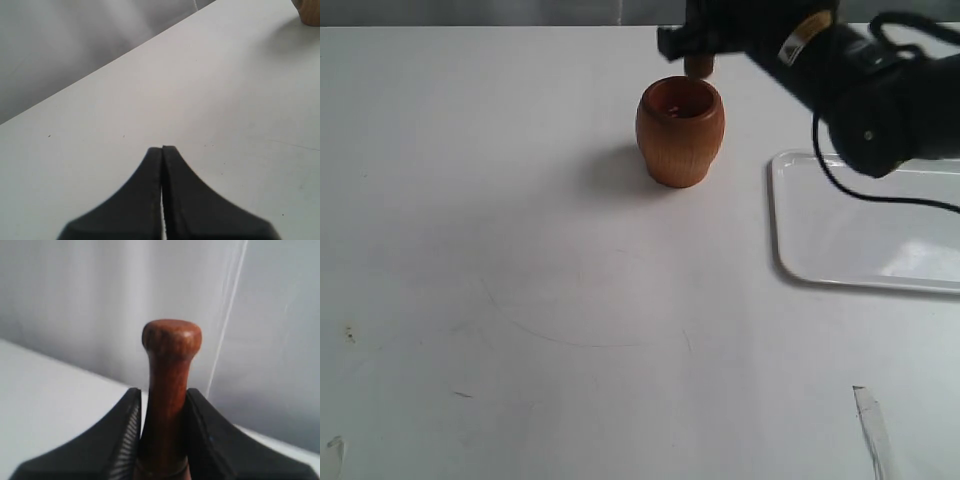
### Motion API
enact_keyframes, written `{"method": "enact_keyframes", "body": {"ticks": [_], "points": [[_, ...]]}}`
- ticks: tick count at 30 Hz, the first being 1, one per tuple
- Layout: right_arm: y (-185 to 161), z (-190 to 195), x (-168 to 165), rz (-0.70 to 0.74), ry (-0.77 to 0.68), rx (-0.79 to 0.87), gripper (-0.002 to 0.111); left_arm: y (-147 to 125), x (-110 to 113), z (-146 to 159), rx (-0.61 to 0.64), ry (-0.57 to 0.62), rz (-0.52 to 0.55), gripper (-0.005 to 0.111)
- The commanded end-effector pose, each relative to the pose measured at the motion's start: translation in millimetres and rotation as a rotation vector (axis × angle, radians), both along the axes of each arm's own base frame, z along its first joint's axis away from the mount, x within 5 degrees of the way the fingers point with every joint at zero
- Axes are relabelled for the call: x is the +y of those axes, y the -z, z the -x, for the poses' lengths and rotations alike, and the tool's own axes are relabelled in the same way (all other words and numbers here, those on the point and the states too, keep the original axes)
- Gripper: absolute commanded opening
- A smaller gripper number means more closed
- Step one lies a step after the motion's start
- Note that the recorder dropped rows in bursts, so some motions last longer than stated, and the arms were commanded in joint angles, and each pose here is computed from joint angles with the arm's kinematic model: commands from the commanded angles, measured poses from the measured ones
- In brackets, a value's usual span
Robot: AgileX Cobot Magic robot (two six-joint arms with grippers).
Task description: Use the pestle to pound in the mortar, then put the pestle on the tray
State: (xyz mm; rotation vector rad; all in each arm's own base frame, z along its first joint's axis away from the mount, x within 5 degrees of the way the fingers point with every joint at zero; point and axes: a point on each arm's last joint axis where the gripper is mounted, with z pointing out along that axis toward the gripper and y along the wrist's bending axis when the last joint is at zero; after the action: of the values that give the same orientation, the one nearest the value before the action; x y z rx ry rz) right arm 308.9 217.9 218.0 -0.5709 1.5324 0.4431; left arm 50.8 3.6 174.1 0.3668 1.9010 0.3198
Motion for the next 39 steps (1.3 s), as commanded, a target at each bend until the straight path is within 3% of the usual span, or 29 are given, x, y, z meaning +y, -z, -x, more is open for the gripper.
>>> {"method": "enact_keyframes", "body": {"ticks": [1, 5, 8, 10, 15, 17, 19, 21, 24, 29, 33, 39], "points": [[76, -8, 6, 0.111, 0.005, 0.188, 0.0, 0, -1, 0, -0.004, 0.006, 0.015, 0.0], [98, -8, 7, 0.141, 0.006, 0.239, 0.0, 0, -1, 0, -0.004, 0.006, 0.015, 0.0], [82, -8, 8, 0.105, -0.003, 0.181, 0.0, 0, -1, 0, -0.004, 0.006, 0.015, 0.0], [56, -7, 7, 0.075, -0.013, 0.109, 0.0, 0, -1, 0, -0.004, 0.006, 0.015, 0.0], [-75, 23, -14, -0.082, -0.007, -0.22, 0.0, 0, -1, 0, -0.004, 0.006, 0.015, 0.0], [-96, 32, -21, -0.12, 0.0, -0.264, 0.0, 0, -1, 0, -0.004, 0.006, 0.015, 0.0], [-89, 29, -19, -0.104, 0.0, -0.235, 0.0, 0, -1, 0, -0.004, 0.006, 0.015, 0.0], [-61, 18, -12, -0.076, -0.002, -0.132, 0.0, 0, -1, 0, -0.004, 0.006, 0.015, 0.0], [19, 1, 6, 0.007, -0.043, 0.083, 0.0, 0, -1, 0, -0.004, 0.006, 0.015, 0.0], [102, -4, 12, 0.087, -0.051, 0.29, 0.0, 0, -1, 0, -0.004, 0.006, 0.015, 0.0], [87, -5, 12, 0.069, -0.058, 0.237, 0.0, 0, -1, 0, -0.004, 0.006, 0.015, 0.0], [-11, 6, 2, 0.009, -0.051, -0.024, 0.0, 0, -1, 0, -0.004, 0.006, 0.015, 0.0]]}}
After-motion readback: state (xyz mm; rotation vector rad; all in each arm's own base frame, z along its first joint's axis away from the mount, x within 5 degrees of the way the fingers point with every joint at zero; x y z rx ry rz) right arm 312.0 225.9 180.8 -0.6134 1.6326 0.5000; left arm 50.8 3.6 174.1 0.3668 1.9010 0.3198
